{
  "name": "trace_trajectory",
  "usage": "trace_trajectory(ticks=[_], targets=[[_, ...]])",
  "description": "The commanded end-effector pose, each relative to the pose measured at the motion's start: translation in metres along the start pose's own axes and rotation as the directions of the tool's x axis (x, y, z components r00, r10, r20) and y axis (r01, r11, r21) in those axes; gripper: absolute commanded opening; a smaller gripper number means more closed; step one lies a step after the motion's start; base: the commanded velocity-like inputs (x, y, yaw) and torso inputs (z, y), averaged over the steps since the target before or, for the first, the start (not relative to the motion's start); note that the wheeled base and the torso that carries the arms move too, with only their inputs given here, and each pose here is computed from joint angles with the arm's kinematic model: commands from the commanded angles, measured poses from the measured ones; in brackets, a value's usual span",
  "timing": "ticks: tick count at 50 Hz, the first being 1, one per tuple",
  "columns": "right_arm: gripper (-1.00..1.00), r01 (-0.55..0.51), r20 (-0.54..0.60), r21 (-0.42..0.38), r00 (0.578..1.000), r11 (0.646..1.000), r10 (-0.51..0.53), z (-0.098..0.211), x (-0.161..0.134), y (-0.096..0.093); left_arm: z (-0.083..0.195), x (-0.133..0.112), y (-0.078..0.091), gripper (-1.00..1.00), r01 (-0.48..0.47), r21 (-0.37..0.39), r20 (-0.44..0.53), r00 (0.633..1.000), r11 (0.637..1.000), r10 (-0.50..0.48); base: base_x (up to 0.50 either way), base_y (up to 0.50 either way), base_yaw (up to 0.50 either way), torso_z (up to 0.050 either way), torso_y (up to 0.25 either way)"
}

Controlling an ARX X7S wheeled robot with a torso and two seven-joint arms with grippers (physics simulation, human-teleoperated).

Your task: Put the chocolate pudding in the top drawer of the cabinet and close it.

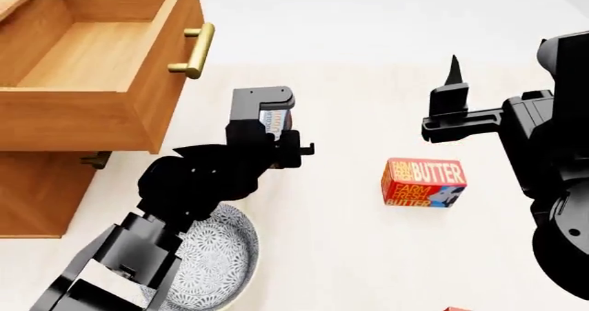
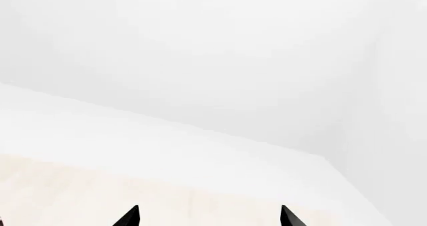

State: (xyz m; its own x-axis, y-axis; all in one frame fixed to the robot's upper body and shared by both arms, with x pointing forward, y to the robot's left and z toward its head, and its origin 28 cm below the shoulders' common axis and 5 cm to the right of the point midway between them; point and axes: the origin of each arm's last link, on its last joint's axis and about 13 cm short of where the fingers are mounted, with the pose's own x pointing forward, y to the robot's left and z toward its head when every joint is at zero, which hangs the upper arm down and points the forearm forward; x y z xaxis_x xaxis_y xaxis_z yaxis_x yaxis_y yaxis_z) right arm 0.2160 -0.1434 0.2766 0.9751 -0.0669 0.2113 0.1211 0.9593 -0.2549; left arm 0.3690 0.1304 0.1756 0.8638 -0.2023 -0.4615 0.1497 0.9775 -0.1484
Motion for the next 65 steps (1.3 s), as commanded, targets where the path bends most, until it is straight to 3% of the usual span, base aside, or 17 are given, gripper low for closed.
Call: trace_trajectory(ticks=[1,19,36,44,54,65], targets=[[1.00,-0.001,0.001,-0.001,1.000,1.000,0.001,0.000,-0.001,0.000,-0.001,-0.007,-0.006,-1.00,0.045,0.010,0.005,0.999,0.999,-0.045,0.00,0.00,0.00,-0.016,0.250],[1.00,-0.002,0.006,-0.001,1.000,1.000,0.002,0.002,-0.001,0.001,0.009,-0.043,-0.026,-1.00,0.162,0.092,0.057,0.984,0.982,-0.167,0.00,0.00,0.00,-0.016,0.250],[1.00,-0.007,0.025,0.001,1.000,1.000,0.007,0.010,-0.003,0.001,0.052,-0.118,-0.054,-1.00,0.280,0.219,0.208,0.922,0.935,-0.325,0.00,0.00,0.00,-0.013,0.202],[1.00,-0.006,0.036,0.000,0.999,1.000,0.006,0.014,-0.006,-0.001,0.098,-0.159,-0.056,-1.00,0.240,0.249,0.350,0.881,0.938,-0.318,0.00,0.00,0.00,0.000,0.000],[1.00,-0.002,0.043,0.003,0.999,1.000,0.002,0.016,-0.008,-0.003,0.167,-0.209,-0.044,-1.00,0.114,0.229,0.511,0.831,0.967,-0.220,0.00,0.00,0.00,0.000,0.000],[1.00,0.000,0.046,0.003,0.999,1.000,0.000,0.017,-0.011,-0.003,0.201,-0.212,-0.016,-1.00,-0.060,0.138,0.560,0.828,0.989,-0.028,0.00,0.00,0.00,0.000,0.000]])
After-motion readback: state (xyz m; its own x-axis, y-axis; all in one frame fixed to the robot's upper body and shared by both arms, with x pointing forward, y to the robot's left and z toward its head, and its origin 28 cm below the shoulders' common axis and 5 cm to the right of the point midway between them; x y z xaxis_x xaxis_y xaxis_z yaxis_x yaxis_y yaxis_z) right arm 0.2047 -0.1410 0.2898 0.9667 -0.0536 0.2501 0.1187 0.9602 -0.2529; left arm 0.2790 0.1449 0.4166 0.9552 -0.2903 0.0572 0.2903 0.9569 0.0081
